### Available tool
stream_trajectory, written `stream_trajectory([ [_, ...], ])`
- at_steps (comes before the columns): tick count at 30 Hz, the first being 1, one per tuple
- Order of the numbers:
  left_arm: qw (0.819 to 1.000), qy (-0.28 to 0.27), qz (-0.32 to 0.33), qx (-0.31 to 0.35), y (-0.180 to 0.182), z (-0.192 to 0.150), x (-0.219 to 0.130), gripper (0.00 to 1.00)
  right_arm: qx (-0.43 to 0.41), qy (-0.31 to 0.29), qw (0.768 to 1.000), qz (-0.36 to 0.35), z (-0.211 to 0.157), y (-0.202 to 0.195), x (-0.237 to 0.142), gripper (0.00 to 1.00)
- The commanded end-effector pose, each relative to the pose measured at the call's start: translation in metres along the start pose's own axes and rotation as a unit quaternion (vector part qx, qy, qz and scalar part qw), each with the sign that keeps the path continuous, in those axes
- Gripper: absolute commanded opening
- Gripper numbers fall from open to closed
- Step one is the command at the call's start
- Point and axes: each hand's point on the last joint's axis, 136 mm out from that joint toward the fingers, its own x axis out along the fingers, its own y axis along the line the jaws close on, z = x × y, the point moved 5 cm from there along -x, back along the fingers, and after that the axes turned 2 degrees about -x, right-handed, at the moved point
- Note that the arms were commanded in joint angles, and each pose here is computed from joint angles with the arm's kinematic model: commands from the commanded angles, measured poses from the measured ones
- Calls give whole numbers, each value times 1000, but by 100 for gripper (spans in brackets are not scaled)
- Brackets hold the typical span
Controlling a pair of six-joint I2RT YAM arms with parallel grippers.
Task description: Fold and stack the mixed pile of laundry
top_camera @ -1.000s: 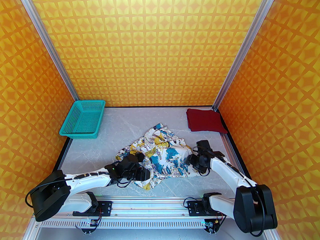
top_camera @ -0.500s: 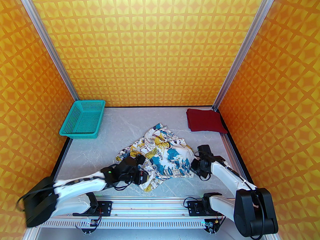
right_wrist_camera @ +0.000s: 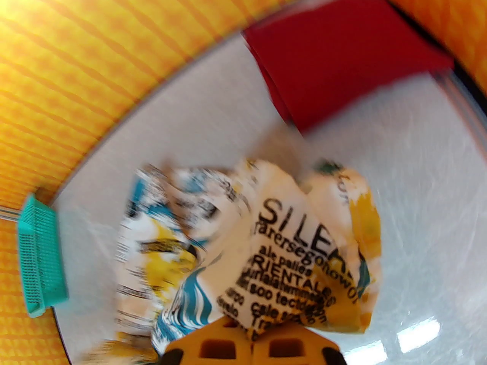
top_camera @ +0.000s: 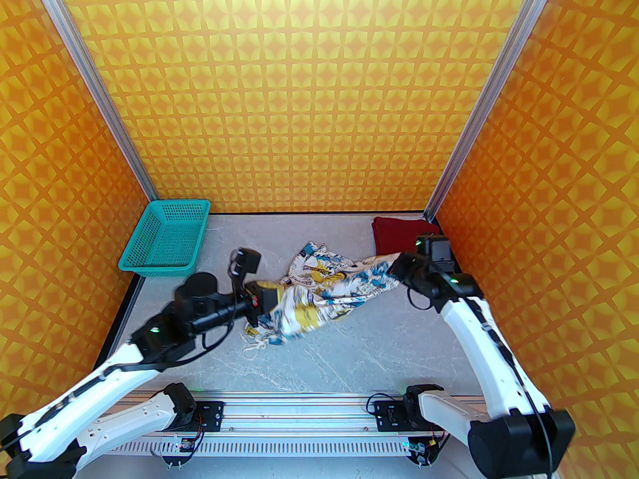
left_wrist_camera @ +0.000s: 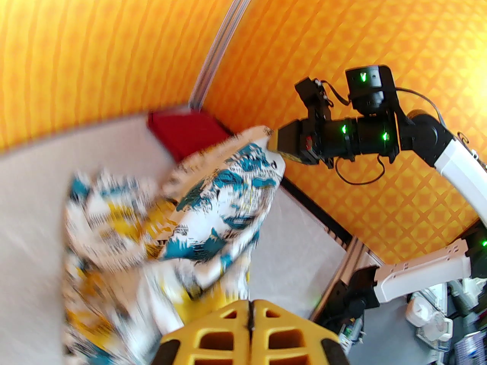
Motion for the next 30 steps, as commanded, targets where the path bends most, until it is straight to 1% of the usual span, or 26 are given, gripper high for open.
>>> stream_trajectory([
  [1,996,-39,26,80,-10,34,-36,0,-25,-63,998,-2,24,6,-54,0],
  [2,995,-47,28,86,-13,40,-43,0,-28,-78,997,2,29,8,-66,0],
  [3,994,-44,39,87,-13,45,-47,0,-32,-89,995,6,33,10,-77,0],
  [4,995,-22,51,81,-10,41,-44,0,-34,-92,995,11,34,12,-84,0],
  [6,996,38,67,53,1,21,-26,0,-39,-73,996,19,29,13,-83,0],
  [8,994,89,62,7,11,-11,1,0,-37,-47,998,14,17,8,-68,0],
  [9,992,113,59,-21,18,-33,17,3,-33,-33,999,7,10,3,-57,0],
  [10,988,130,63,-49,25,-53,32,11,-32,-20,999,-1,3,-1,-46,0],
  [11,984,143,71,-76,34,-71,43,22,-30,-12,999,-9,-2,-5,-37,0],
  [12,980,156,79,-99,43,-89,57,29,-29,-4,999,-22,-8,-11,-27,0],
  [13,973,178,85,-116,52,-110,72,31,-30,2,999,-35,-11,-16,-19,0],
  [15,962,214,97,-136,65,-140,94,35,-33,17,997,-62,-18,-26,-3,0],
  [17,952,252,105,-138,72,-164,112,42,-31,31,996,-79,-21,-36,9,0],
  [18,946,270,111,-138,76,-175,119,47,-27,38,995,-85,-22,-41,15,0],
  [19,940,289,116,-136,78,-187,124,54,-23,42,995,-88,-23,-45,19,0],
  [21,930,320,124,-130,84,-208,131,63,-13,48,995,-89,-25,-52,26,0],
  [23,922,351,117,-116,84,-226,139,68,-4,59,994,-88,-28,-56,34,0],
  [27,904,417,86,-50,67,-255,149,74,5,72,994,-84,-31,-59,43,0],
  [30,891,445,80,-28,66,-271,149,76,6,73,994,-83,-30,-60,44,0],
])
